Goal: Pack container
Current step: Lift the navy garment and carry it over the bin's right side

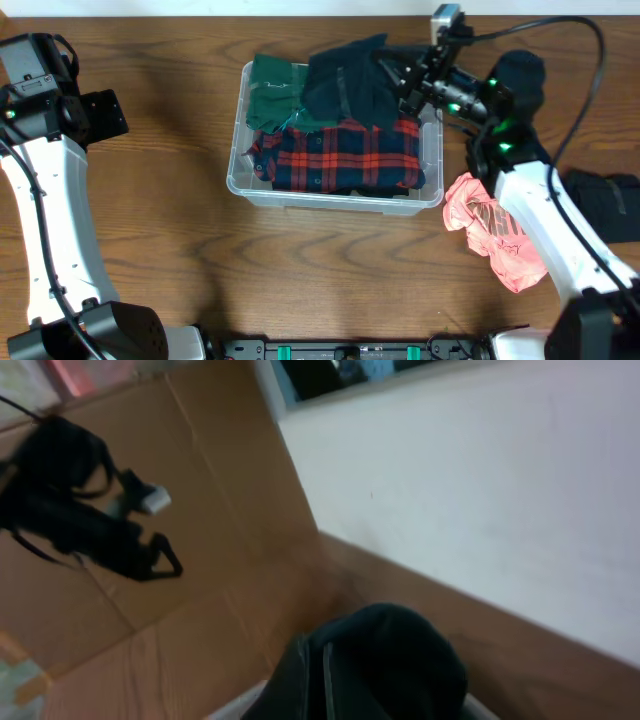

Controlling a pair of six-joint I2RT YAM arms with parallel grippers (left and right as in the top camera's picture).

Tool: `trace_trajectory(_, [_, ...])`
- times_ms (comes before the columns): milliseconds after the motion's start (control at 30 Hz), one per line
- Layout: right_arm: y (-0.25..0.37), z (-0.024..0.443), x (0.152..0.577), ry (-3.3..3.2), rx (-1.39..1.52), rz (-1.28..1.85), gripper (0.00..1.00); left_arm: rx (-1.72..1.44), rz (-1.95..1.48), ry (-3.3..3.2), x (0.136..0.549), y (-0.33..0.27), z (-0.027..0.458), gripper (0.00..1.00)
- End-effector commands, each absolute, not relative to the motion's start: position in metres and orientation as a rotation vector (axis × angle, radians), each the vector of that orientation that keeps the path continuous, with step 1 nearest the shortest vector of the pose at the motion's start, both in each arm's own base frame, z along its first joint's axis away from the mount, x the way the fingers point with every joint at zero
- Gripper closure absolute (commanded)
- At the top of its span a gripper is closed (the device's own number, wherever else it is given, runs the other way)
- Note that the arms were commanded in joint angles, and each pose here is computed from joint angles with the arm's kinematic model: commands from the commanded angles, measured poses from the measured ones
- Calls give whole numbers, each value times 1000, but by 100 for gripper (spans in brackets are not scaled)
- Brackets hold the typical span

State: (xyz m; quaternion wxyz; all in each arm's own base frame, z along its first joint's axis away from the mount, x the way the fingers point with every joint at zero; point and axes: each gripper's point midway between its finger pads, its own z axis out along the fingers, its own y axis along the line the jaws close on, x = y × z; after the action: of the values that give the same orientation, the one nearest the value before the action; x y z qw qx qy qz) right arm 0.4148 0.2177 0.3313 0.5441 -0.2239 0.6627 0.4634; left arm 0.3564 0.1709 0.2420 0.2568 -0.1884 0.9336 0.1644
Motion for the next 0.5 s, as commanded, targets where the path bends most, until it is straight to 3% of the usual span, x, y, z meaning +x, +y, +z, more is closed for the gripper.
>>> trace_trajectory(0, [221,316,422,1602,-525,1120,99,-504,460,2546,355,172,239,2])
trace_trajectory(467, [177,270,456,1729,-408,1046,99,-504,460,2546,355,172,239,2])
